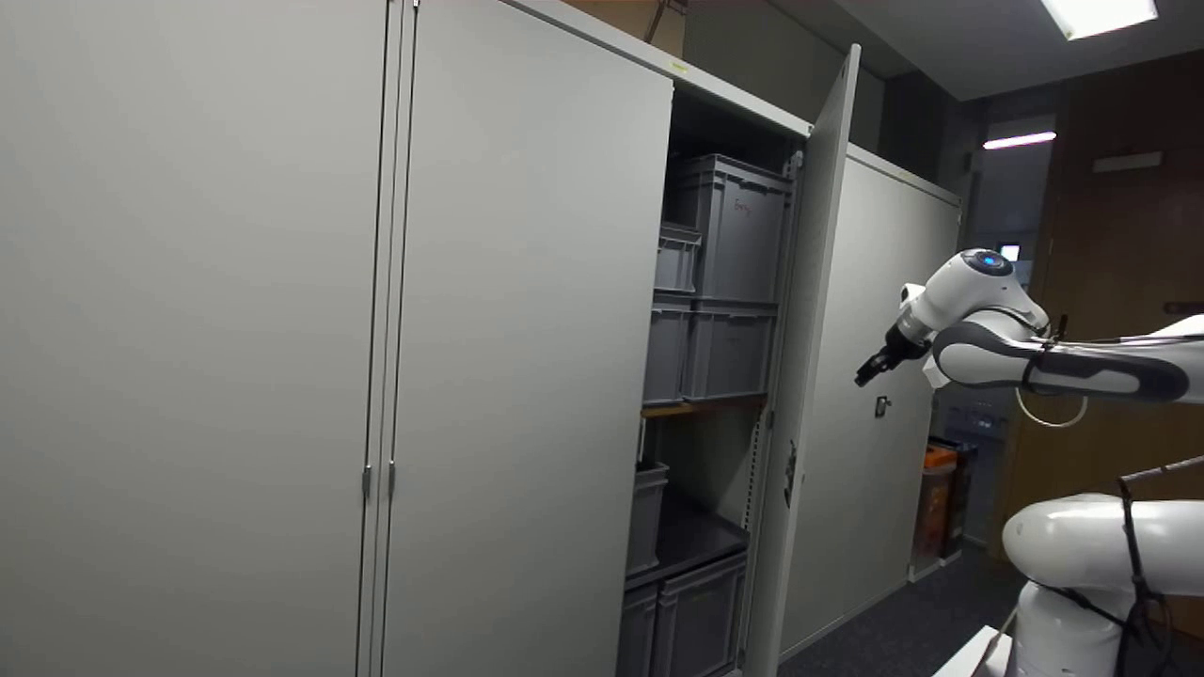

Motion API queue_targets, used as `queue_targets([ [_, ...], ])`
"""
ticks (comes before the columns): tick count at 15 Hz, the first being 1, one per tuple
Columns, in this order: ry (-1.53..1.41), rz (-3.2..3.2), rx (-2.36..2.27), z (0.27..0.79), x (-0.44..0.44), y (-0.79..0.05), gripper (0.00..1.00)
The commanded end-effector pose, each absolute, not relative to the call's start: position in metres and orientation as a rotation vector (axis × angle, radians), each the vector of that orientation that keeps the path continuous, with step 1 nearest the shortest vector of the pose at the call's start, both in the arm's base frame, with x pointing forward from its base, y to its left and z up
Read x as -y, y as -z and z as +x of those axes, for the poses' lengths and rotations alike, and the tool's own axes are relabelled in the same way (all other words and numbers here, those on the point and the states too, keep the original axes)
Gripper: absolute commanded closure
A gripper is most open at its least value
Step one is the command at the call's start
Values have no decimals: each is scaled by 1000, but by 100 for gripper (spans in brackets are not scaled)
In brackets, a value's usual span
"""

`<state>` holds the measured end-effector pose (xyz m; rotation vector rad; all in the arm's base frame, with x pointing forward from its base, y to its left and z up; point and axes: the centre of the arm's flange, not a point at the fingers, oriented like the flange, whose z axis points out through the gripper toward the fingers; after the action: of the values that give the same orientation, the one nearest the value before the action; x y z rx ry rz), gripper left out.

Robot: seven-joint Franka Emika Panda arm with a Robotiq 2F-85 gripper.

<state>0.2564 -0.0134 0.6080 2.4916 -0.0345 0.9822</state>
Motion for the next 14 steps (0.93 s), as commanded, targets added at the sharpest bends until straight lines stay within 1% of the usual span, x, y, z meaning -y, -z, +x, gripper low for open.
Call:
queue_targets([
  [1,-1011,2451,121,262,28,-616,0],
  [12,-1065,2393,301,295,53,-663,0],
  [13,-1062,2394,311,298,56,-666,25],
  [14,-1066,2393,315,301,58,-669,28],
])
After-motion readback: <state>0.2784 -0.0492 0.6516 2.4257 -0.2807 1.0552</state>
